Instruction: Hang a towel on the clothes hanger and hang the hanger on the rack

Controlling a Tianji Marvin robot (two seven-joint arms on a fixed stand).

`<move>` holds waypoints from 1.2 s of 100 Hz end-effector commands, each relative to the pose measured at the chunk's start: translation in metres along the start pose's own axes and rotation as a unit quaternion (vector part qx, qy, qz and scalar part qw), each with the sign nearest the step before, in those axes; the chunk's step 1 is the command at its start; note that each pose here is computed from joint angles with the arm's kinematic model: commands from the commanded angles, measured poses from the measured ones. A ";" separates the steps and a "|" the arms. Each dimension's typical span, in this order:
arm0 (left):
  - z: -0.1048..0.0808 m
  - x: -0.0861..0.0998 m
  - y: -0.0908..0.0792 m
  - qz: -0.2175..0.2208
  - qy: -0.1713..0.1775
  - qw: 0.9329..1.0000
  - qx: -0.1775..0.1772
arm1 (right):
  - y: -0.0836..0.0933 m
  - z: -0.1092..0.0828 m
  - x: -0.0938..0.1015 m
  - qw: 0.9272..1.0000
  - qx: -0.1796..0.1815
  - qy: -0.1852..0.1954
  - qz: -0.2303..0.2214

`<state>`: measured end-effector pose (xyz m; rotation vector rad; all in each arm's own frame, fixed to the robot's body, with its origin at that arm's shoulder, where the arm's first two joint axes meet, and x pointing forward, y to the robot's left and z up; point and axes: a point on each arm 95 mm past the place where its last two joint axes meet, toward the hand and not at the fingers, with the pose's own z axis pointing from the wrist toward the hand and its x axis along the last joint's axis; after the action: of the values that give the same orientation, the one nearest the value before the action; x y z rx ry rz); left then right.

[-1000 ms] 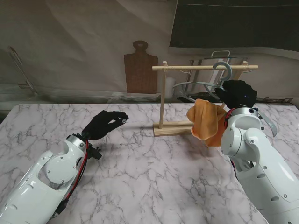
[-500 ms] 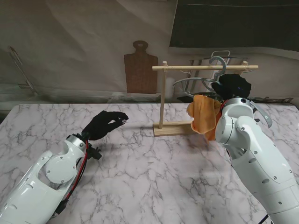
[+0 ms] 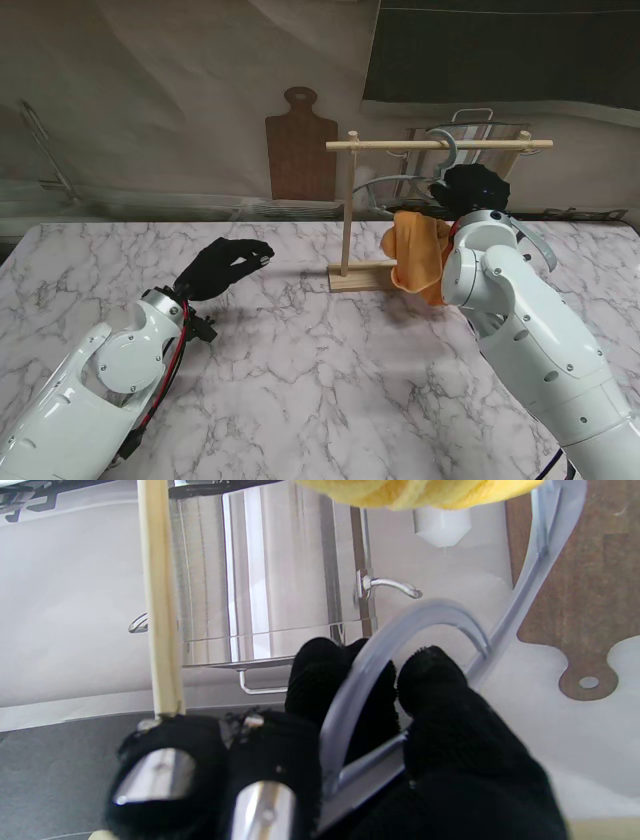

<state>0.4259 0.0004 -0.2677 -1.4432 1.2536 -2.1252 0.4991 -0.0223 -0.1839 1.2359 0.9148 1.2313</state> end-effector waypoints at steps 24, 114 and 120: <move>-0.001 0.000 0.002 -0.001 -0.002 1.000 -0.008 | -0.015 -0.002 0.009 1.000 0.017 0.009 -0.005; 0.001 -0.001 -0.001 0.008 -0.012 1.000 0.007 | 0.005 -0.043 -0.026 0.996 -0.050 0.011 -0.076; 0.000 0.000 -0.003 0.009 -0.011 1.000 0.011 | 0.011 -0.049 -0.035 0.995 -0.062 0.005 -0.077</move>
<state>0.4273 0.0031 -0.2674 -1.4381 1.2270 -2.0970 0.4530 -0.0415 -0.1866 1.0663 0.9288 1.1648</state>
